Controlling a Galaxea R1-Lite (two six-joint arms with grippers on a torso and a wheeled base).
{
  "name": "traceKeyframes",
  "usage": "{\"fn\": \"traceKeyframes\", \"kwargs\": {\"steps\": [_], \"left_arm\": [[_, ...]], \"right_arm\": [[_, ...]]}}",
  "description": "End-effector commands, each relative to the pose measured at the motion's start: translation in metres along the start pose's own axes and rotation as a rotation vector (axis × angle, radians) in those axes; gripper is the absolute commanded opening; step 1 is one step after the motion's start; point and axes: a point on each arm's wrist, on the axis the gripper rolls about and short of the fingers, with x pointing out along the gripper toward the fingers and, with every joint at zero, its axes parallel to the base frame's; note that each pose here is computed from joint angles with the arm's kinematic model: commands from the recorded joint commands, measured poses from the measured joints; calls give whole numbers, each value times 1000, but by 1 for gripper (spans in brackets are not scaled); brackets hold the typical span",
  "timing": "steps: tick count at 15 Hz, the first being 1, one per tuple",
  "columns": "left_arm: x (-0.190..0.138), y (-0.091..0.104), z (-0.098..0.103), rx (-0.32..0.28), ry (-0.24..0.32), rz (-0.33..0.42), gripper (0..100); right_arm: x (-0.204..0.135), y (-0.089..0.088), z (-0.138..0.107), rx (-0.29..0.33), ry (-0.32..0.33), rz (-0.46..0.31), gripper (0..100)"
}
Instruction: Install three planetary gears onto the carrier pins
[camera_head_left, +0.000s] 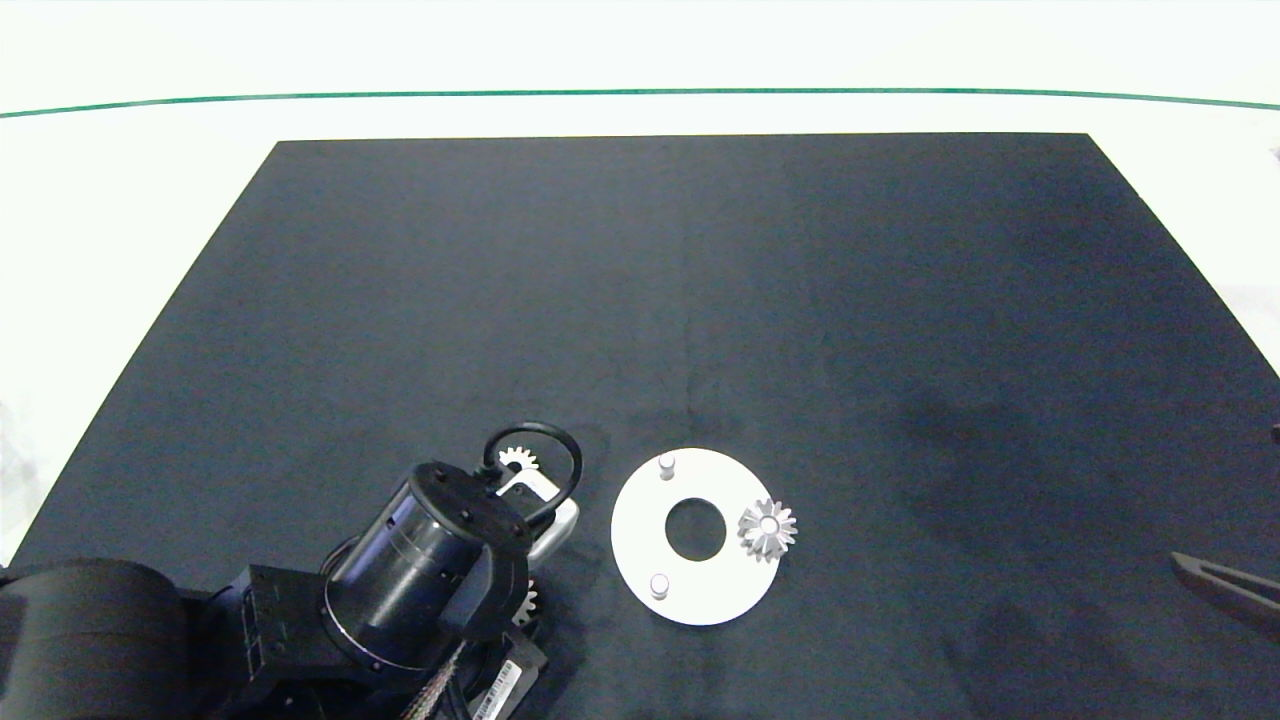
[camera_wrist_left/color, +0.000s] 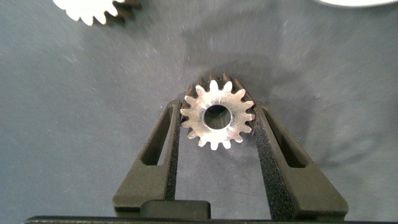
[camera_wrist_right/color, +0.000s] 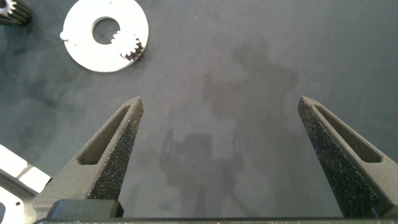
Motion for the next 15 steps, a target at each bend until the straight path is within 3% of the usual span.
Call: {"fn": "traceKeyframes", "kwargs": {"steps": [1, 4, 6, 9, 12, 15], "left_arm": [[-29, 5, 6, -27, -109, -20, 17], [-40, -7, 20, -15, -174, -69, 16], [-40, -25, 37, 10, -202, -114, 16], [-37, -47, 56, 38, -230, -152, 16], [-25, -62, 64, 74, -189, -159, 16], [-28, -59, 76, 113, -105, -142, 16]], "right_arm": [[-4, -3, 4, 6, -24, -16, 100], [-15, -6, 6, 23, -92, -23, 100], [-24, -9, 9, 33, -169, -30, 100], [-28, -10, 11, 28, -196, -30, 100], [-30, -11, 11, 29, -200, -31, 100], [-31, -11, 11, 27, -203, -32, 100]]}}
